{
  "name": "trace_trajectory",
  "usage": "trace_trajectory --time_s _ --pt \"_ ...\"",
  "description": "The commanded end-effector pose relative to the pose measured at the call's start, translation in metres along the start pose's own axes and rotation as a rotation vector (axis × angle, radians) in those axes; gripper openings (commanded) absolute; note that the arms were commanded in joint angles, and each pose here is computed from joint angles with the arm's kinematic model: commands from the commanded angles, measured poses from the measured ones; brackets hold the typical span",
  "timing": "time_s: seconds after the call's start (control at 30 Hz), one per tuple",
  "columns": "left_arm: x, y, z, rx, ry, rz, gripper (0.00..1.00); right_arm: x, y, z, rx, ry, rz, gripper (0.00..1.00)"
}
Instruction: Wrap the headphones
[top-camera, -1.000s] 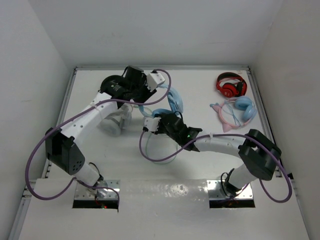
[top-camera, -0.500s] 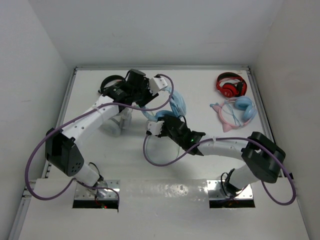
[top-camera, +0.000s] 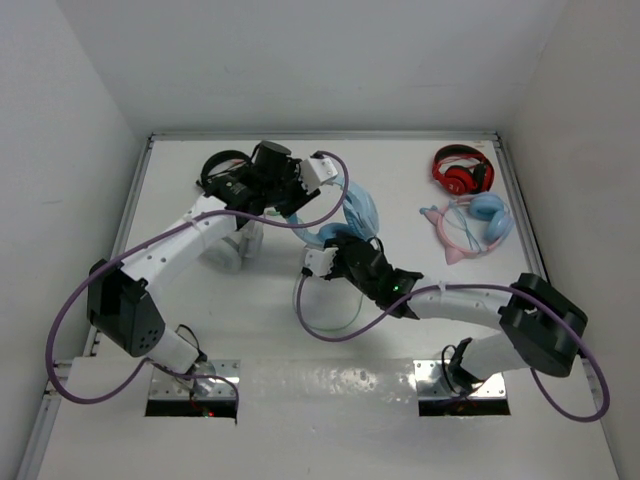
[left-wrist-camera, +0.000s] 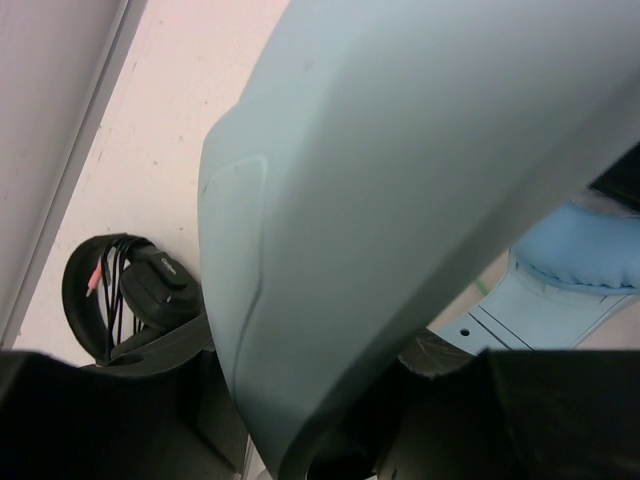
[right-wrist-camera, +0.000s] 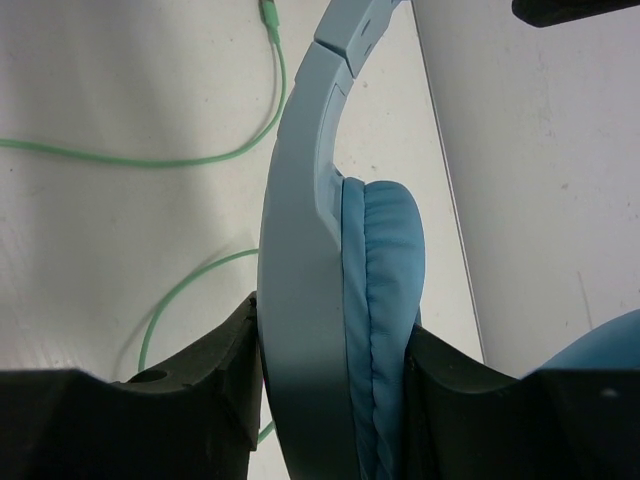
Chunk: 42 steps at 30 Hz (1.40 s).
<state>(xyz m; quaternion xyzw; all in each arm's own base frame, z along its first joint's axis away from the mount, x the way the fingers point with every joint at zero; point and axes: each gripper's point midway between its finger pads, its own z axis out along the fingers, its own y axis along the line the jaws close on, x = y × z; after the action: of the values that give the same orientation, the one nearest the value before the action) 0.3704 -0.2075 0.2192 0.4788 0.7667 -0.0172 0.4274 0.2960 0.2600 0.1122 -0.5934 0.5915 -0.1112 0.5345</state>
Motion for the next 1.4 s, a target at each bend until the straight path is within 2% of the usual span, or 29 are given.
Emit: trace_trajectory --time_s 0.0,0.33,0.37,0.4,0.47,0.5,0.53,0.57,0.67,0.7,0.8,0.9,1.07,1.17,1.2,1.23,1.27,1.3,1.33,1.37 --pt "0.044 0.123 -0.093 -0.472 0.229 0.145 0.00 0.162 0.040 -0.075 -0.073 0.638 -0.093 0.00" --pt "0.045 0.115 -0.087 -0.426 0.209 0.122 0.00 0.171 0.045 -0.082 -0.080 0.671 -0.095 0.00" --pt "0.038 0.111 -0.088 -0.400 0.182 0.103 0.00 0.163 0.037 -0.076 -0.059 0.654 -0.079 0.00" --pt "0.036 0.089 -0.079 -0.283 0.150 0.053 0.00 0.156 0.034 -0.071 -0.050 0.638 -0.052 0.00" --pt "0.027 0.061 -0.072 -0.173 0.099 -0.057 0.00 0.124 0.021 -0.052 -0.071 0.563 0.007 0.00" --pt "0.022 0.035 -0.065 -0.051 0.066 -0.096 0.00 0.109 0.016 -0.045 -0.050 0.531 0.076 0.00" --pt "0.020 0.023 -0.062 -0.002 0.052 -0.138 0.00 0.080 -0.006 -0.033 -0.014 0.471 0.148 0.00" --pt "0.019 0.012 -0.060 0.032 0.045 -0.223 0.00 0.061 -0.009 -0.025 -0.046 0.408 0.204 0.03" --pt "0.016 -0.007 -0.057 0.100 0.033 -0.350 0.00 0.001 -0.038 -0.016 -0.043 0.219 0.373 0.36" --pt "0.014 -0.007 -0.057 0.098 0.027 -0.393 0.00 -0.015 -0.051 -0.016 -0.025 0.153 0.400 0.64" --pt "0.005 0.003 -0.061 0.064 0.003 -0.441 0.00 -0.053 -0.083 -0.026 0.028 -0.019 0.485 0.99" --pt "0.000 0.020 -0.064 0.024 -0.014 -0.506 0.00 -0.086 -0.106 -0.045 0.028 -0.156 0.551 0.99" --pt "0.000 0.033 -0.064 -0.008 -0.013 -0.534 0.00 -0.131 -0.138 -0.092 0.005 -0.376 0.621 0.99" --pt "-0.005 0.040 -0.067 -0.015 -0.033 -0.556 0.00 -0.126 -0.150 -0.111 0.060 -0.392 0.683 0.97" --pt "-0.008 0.042 -0.068 -0.013 -0.044 -0.563 0.00 -0.118 -0.154 -0.113 0.093 -0.378 0.693 0.72" --pt "-0.009 0.048 -0.071 -0.023 -0.052 -0.574 0.00 -0.105 -0.148 -0.112 0.116 -0.348 0.701 0.55" --pt "-0.012 0.052 -0.073 -0.027 -0.063 -0.586 0.00 -0.096 -0.165 -0.123 0.208 -0.349 0.746 0.40" --pt "-0.013 0.057 -0.075 -0.033 -0.072 -0.593 0.00 -0.086 -0.171 -0.126 0.254 -0.339 0.770 0.29" --pt "-0.015 0.058 -0.076 -0.033 -0.078 -0.597 0.00 -0.076 -0.170 -0.126 0.281 -0.334 0.788 0.32" --pt "-0.017 0.060 -0.077 -0.029 -0.083 -0.605 0.00 -0.065 -0.180 -0.134 0.330 -0.340 0.838 0.45"
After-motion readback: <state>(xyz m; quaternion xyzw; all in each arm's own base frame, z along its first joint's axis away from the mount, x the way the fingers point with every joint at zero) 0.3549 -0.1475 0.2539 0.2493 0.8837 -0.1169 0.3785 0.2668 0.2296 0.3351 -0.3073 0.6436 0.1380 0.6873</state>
